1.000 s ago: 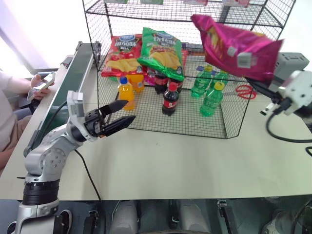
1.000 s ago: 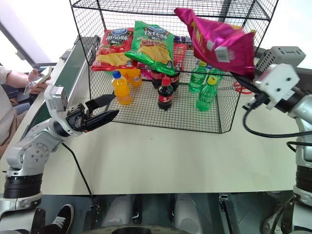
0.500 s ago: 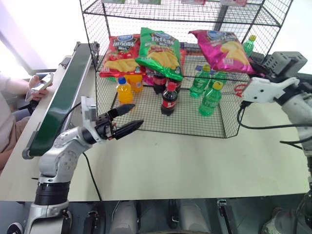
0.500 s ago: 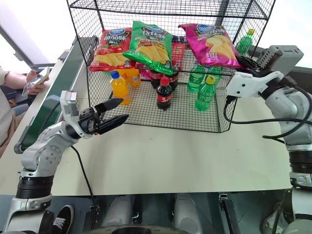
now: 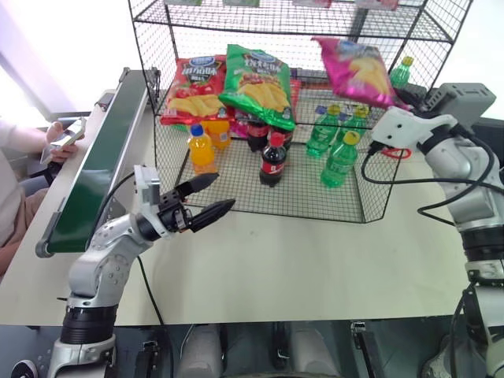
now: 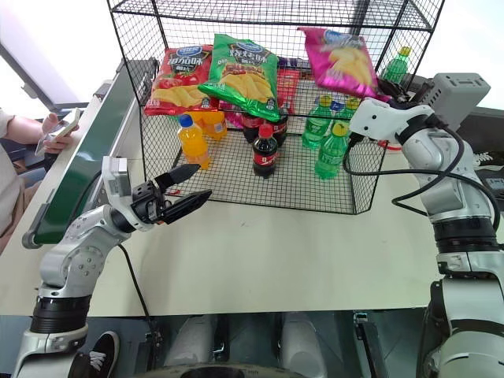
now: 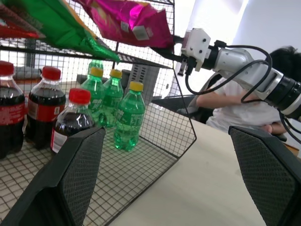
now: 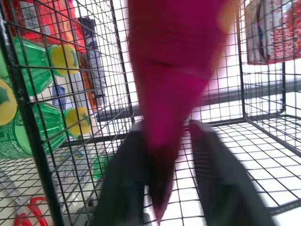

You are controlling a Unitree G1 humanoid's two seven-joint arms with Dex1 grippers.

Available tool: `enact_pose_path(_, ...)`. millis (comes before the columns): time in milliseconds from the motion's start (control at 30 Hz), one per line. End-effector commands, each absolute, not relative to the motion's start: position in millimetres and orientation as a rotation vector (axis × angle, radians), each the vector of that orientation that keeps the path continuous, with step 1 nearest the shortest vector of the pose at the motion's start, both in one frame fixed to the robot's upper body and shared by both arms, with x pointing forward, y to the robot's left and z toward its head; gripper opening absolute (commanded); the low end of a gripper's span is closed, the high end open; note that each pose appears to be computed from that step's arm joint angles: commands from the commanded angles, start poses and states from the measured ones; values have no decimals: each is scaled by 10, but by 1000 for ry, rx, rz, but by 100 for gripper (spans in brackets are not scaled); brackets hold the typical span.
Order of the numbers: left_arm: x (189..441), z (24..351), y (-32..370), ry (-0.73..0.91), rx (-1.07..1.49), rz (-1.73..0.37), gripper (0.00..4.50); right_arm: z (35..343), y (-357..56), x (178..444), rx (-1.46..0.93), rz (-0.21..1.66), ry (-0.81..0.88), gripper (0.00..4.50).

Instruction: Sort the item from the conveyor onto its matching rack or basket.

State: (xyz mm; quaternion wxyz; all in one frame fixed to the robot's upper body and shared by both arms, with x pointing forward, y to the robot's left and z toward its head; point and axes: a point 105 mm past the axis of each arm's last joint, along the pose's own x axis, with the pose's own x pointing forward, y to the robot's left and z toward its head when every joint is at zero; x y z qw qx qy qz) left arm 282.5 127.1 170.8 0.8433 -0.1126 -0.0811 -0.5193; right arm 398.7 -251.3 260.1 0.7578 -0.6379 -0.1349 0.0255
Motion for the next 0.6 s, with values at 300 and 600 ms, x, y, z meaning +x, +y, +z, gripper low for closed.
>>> enact_pose_path(300,2723,1697,1198,-209,-227,-1096,450,2966,-2615,3854,-1212,221,-253,429)
enact_pose_path(600,2709,1653,1167,-194,-227,-1110,450,2968,-2625,3717,-872,475,-191,429)
